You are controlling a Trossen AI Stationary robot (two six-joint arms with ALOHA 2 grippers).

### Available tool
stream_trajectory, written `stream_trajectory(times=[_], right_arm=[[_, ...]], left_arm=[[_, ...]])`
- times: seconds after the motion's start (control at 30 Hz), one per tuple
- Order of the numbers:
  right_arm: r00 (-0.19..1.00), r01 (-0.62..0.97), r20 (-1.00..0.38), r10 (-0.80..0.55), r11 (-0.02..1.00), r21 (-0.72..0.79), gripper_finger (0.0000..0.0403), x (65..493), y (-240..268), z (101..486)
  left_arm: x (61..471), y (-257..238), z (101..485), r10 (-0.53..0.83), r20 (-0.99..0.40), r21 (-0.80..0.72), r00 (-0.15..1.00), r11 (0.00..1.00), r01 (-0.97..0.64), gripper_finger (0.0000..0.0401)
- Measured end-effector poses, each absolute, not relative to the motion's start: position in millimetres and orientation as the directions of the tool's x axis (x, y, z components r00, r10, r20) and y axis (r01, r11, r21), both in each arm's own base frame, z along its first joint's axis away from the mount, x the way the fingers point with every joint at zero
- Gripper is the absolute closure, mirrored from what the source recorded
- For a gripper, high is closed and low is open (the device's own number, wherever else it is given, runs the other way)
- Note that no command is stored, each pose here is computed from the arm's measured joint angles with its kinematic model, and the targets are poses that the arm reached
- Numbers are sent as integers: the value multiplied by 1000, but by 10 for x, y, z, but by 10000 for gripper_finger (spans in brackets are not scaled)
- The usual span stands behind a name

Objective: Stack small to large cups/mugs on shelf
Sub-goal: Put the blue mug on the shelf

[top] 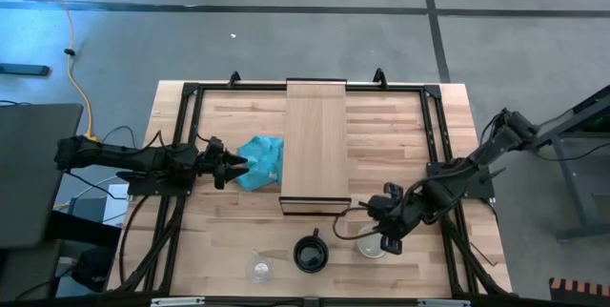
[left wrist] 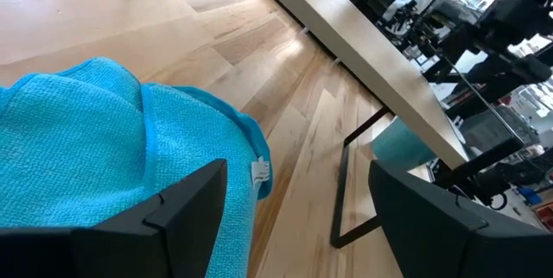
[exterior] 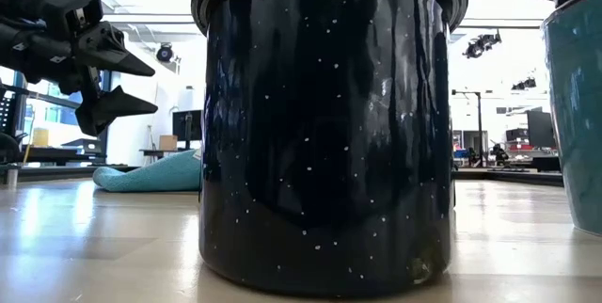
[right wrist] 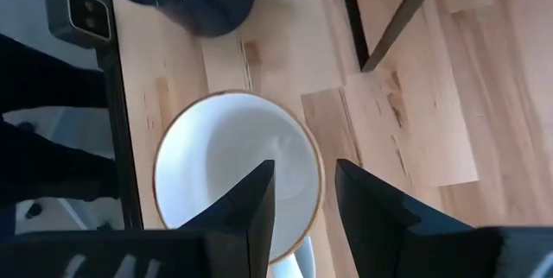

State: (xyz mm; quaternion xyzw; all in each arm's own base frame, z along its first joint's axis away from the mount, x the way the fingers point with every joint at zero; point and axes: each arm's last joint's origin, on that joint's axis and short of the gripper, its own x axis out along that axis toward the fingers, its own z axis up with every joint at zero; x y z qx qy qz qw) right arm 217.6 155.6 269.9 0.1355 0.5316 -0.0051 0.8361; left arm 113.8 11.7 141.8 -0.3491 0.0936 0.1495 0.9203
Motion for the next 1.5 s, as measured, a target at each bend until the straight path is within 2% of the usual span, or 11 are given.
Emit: stream_trajectory(times=[0.77,1.5], right_arm=[[411,212,-911,47,966,146,288,2206,1601,2562],[387,204,-919,79,964,169,288,2174,1608,2405]], left_arm=[[1138,117,1418,210,-277,-609,938,717,-341,130],[1138,117,1418,208,-277,-609,938,717,-339,130]])
